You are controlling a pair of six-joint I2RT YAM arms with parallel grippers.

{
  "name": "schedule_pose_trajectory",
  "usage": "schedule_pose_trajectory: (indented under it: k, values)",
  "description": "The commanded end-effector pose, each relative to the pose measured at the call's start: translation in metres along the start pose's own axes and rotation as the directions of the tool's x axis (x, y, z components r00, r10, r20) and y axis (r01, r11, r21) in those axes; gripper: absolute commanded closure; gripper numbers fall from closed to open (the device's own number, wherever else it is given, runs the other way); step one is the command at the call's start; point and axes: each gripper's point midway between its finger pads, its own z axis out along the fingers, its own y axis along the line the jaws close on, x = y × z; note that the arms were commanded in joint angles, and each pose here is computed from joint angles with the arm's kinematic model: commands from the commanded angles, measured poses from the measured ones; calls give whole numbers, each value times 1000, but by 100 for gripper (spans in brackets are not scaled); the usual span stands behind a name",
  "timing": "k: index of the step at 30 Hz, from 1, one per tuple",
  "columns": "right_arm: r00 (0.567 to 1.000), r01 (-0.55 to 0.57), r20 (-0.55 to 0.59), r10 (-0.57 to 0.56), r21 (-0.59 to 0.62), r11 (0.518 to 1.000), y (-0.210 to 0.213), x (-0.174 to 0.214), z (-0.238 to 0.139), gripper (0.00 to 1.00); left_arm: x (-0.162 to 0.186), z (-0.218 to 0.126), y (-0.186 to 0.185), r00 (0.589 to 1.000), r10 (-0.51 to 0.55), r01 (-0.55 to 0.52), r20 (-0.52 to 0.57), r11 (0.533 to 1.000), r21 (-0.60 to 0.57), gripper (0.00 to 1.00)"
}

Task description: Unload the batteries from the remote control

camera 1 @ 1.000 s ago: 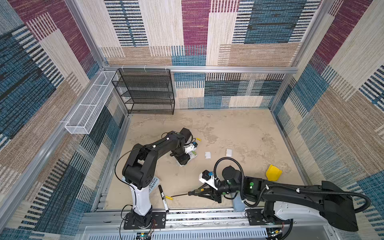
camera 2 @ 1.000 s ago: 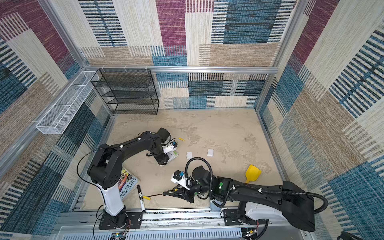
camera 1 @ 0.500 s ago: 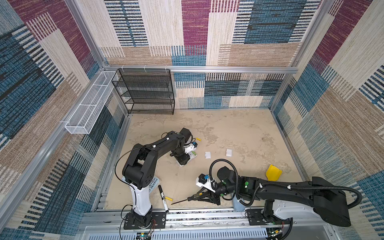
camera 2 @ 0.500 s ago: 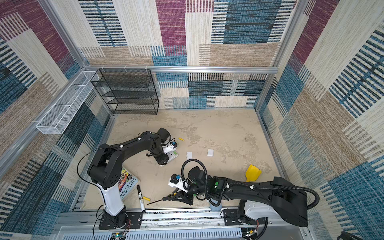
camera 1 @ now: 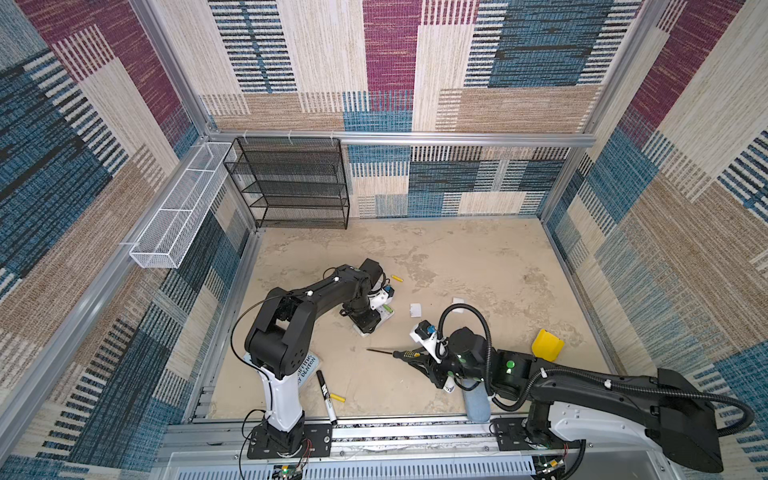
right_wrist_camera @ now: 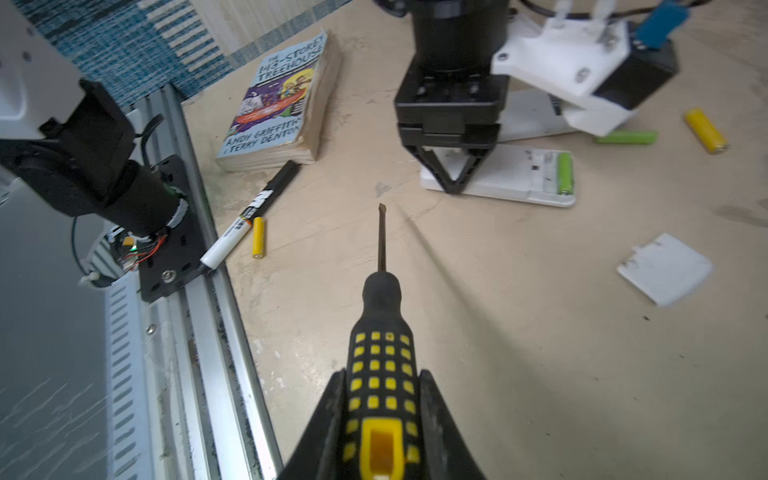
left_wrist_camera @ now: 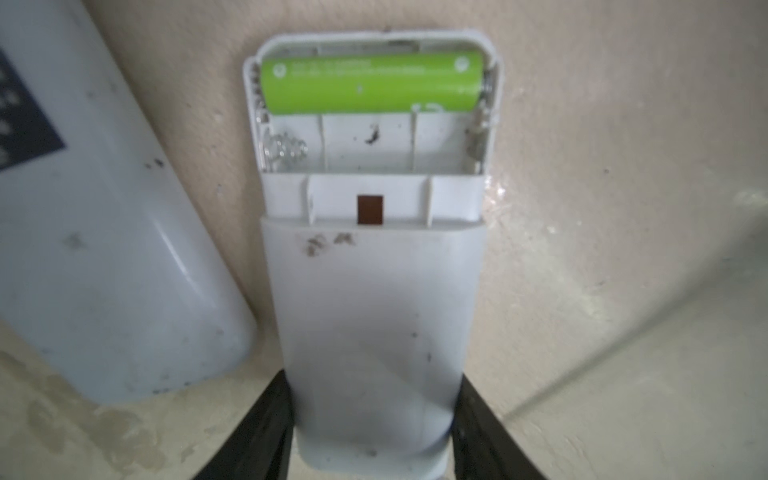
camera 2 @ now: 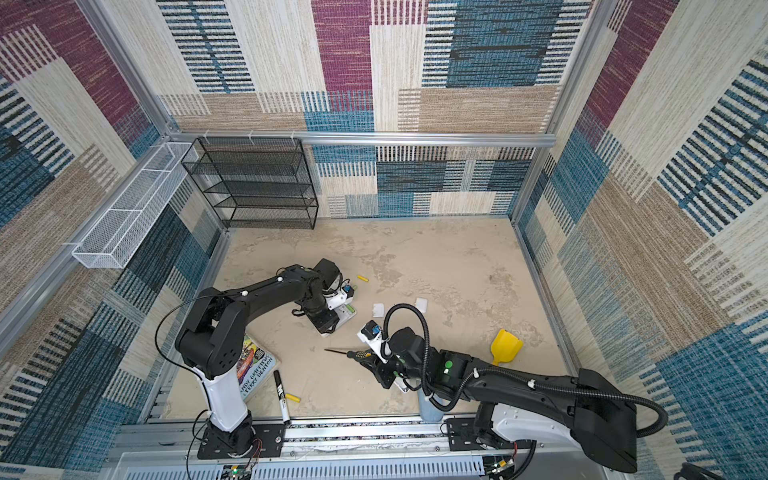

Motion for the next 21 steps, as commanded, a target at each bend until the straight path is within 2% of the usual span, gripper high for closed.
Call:
schedule_pose_trajectory:
  k: [1,8,14,21]
  values:
    - [995,-100,20,98,180,979,-36,1,-10,100,-5,-3,-5,998,-53,53,20,999,11,74]
    - [984,-176,63,165,311,934,-65,-5,-15,100,-10,-6,-12,993,-106,107,43,994,-14,75]
    - [977,-202,129,169,323,925,-68,-22,-19,100,-7,-1,-16,990,-130,131,52,991,-27,76]
    - [982,-185,105,160,309,933,-66,-23,0,100,-6,8,-24,991,-130,131,22,991,-33,77]
